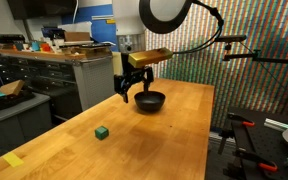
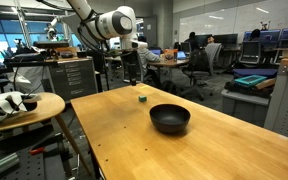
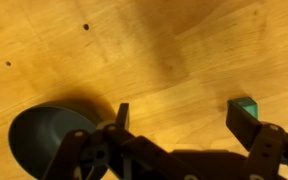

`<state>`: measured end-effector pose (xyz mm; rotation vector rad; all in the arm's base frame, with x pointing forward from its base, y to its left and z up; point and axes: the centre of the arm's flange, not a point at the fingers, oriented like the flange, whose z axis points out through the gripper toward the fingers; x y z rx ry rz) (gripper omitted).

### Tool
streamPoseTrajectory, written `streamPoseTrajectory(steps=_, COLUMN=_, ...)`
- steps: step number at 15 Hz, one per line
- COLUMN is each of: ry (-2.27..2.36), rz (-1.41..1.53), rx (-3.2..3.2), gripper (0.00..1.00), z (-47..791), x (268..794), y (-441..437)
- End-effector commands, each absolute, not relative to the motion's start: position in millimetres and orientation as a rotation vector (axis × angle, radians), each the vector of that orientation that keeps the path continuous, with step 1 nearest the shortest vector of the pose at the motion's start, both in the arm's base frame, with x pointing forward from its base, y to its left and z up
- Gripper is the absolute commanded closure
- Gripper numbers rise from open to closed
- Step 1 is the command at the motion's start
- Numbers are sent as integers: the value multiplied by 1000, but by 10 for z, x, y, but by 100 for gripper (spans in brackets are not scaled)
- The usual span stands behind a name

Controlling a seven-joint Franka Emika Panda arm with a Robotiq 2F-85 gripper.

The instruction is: Put the green block in the black bowl

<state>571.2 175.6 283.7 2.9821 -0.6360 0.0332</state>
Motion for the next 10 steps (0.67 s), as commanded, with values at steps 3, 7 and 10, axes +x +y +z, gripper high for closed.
streamPoseTrajectory(steps=3, ry=-614, rz=124, rx=3023, gripper=0, z=2505, x=6141, y=2202)
streamPoseTrajectory(steps=7, ry=-530, rz=162, rx=3049, gripper=0, z=2302, x=6309, y=2430)
streamPoseTrajectory(steps=10, ry=-403, rz=171, rx=3071, gripper=0, z=2163, x=6375, y=2539)
